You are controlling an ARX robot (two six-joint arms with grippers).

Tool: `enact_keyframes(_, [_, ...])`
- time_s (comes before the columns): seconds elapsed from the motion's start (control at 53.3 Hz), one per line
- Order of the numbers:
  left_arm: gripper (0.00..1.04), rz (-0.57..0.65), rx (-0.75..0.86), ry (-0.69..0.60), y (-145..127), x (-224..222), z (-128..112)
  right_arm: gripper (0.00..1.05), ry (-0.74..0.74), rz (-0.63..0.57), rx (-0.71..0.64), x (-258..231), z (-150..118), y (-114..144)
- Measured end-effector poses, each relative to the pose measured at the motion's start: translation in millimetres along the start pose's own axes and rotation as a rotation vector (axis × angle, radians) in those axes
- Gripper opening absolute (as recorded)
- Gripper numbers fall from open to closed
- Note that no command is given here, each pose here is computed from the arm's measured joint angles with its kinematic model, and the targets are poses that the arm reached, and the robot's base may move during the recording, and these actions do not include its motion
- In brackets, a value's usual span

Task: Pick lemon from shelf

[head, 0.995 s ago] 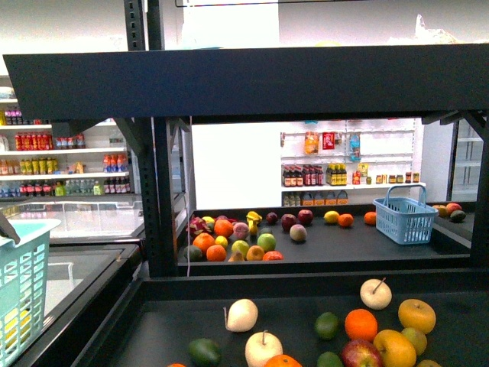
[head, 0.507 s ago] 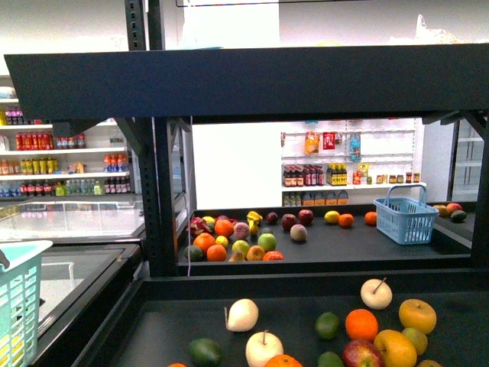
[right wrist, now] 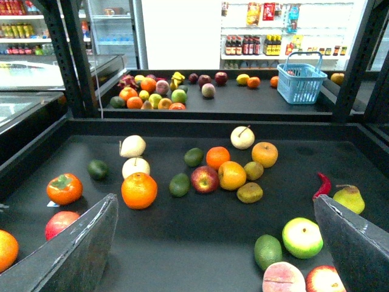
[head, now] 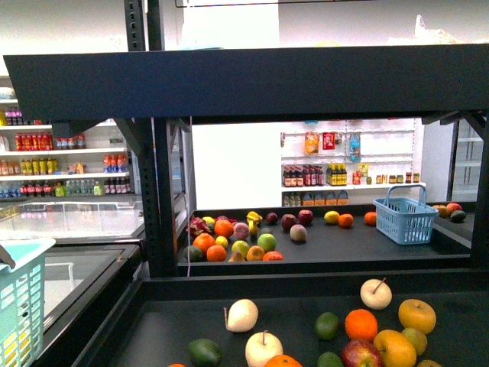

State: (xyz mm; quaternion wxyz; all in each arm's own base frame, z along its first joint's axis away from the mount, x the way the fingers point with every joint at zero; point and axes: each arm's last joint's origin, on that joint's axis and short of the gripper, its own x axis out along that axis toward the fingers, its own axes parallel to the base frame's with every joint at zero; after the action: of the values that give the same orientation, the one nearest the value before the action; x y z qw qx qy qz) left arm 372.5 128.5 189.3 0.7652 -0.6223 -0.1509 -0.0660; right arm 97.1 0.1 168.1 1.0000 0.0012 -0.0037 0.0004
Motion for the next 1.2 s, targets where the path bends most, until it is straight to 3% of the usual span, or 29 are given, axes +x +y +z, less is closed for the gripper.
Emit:
enact_keyframes(0.169, [0.99, 0.028, 0.035, 0.017, 3, -5, 3, 0.97, 0.000, 0.000, 0.000, 0, 0, 0])
enact_keyframes(0.826, [0.97, 0.063, 0.051, -0.002, -29, -42, 11, 0.97, 0.000, 0.000, 0.000, 0, 0, 0])
enact_keyframes(1.032, [0.97, 0.149, 0.062, 0.000, -45, -61, 7, 0.97, 0.000, 0.000, 0.000, 0, 0, 0])
enact_keyframes(1.201, [0.97, 0.278, 0.172, 0.014, -71, -78, -2, 0.97, 0.000, 0.000, 0.000, 0, 0, 0])
